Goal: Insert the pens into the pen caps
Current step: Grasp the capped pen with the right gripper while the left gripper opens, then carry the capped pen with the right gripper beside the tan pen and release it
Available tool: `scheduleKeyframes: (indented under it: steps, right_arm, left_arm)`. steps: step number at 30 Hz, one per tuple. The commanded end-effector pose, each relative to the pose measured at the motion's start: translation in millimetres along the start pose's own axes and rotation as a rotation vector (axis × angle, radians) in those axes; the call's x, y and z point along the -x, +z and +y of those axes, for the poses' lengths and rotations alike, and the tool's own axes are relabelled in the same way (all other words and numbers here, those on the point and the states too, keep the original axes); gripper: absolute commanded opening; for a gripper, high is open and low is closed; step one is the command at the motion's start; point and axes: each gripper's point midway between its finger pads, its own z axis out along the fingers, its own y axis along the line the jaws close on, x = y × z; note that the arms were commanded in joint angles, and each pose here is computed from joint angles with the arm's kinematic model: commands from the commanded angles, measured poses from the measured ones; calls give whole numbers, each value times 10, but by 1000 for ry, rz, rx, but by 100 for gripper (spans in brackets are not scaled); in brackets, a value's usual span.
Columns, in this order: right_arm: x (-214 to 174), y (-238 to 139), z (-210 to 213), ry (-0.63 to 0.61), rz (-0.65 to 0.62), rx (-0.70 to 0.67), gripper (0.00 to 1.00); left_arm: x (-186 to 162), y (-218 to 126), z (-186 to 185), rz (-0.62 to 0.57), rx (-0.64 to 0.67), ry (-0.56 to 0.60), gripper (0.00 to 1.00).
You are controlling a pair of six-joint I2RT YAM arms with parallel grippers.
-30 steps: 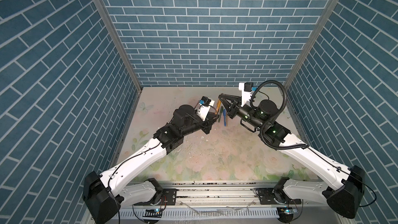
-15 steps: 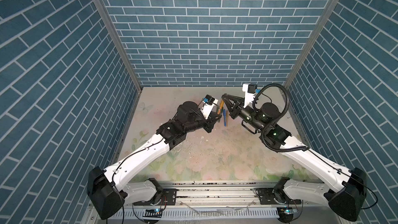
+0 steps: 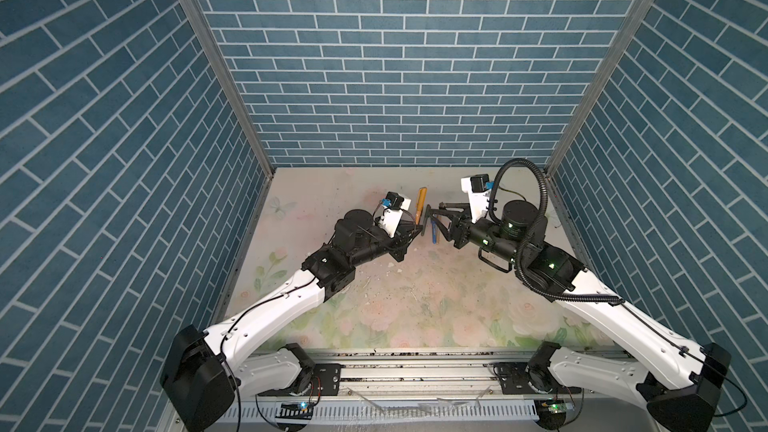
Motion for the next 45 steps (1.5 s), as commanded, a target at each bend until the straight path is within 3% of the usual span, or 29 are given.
scheduleKeyframes:
  steps: [1,15,22,23,24,25,27,30,34,37,41,45]
  right_arm:
    - [-2,-5,36,-32,19,9,44]
    - [13,402,157,-11,28,97,38]
    - [37,463,167,5,19,106,5]
    - [40,455,172,8,17,109,2]
    - [52,443,175,8,14,109,2]
    - [66,432,179,7,10,107,1]
    - [110,409,108,-2,-7,64,1]
    - [181,401,-109,-12,-21,-30,1]
    - [176,398,-629,38,8,-197,1]
    - [-33,406,-1143,125,89,-327,1]
    - [-680,452,-1792,272,325,-461,3]
    - [-1235,538,-2249,342,498,-535,5]
  left_arm:
    - [172,-39,-36,-74,-18,-45,0]
    - [140,6,-73,-66,-52,-68,0]
    - [152,0,-89,-70,-60,-72,0]
    - [156,-2,-87,-72,-59,-72,3]
    - [150,-3,-72,-74,-50,-75,14]
    - [151,-8,-53,-78,-40,-75,28]
    - [158,-39,41,-94,18,-87,67]
    - [182,-135,184,-132,109,-94,89]
    - [253,-339,427,-194,274,-99,96]
    - [272,-556,694,-222,459,-119,98]
    - [219,-839,1018,-221,698,-142,98]
    - [191,-947,1109,-213,777,-159,97]
